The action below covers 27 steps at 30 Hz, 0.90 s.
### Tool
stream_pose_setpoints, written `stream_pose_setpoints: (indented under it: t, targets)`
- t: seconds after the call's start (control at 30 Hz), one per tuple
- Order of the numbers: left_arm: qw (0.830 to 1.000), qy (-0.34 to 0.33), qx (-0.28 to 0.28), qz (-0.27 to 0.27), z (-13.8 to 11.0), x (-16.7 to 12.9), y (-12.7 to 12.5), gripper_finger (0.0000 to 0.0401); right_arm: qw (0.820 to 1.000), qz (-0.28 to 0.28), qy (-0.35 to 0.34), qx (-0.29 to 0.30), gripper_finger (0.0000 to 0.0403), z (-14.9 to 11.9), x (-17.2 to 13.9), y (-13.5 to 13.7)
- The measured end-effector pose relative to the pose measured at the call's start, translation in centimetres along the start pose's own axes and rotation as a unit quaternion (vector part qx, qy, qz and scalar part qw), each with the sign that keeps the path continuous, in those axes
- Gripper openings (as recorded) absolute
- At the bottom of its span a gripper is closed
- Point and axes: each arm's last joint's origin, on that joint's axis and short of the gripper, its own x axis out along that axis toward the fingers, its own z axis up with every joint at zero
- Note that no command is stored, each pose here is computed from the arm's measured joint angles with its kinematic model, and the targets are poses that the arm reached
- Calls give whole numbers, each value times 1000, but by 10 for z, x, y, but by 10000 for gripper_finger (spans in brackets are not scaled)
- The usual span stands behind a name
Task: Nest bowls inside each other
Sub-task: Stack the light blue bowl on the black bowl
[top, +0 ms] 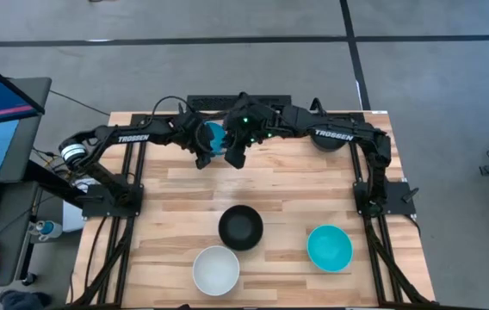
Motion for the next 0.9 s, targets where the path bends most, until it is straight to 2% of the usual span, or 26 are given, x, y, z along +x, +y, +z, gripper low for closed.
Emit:
stream_pose_setpoints:
  t: [0.13, 0.57, 0.67, 0.8, 0.9]
  targets:
    - [1000, 4, -4, 1, -1, 2, 2, 129, 999, -43, -3, -8, 124, -3, 7, 14]
    - [999, 36, -21, -9, -10, 25, 10, 124, 999, -46, -3, 2, 124, -4, 9, 19]
    - [999, 28, -18, -5, -8, 26, 10, 101, 999, -43, 0, 2, 124, -5, 9, 20]
    - [1000, 0, -3, 10, -1, 22, 11, 26, 999, -38, 3, 0, 124, -5, 9, 21]
    - [1000, -10, 1, 16, 2, 20, 8, 11, 999, -37, 8, 9, 124, -6, 9, 22]
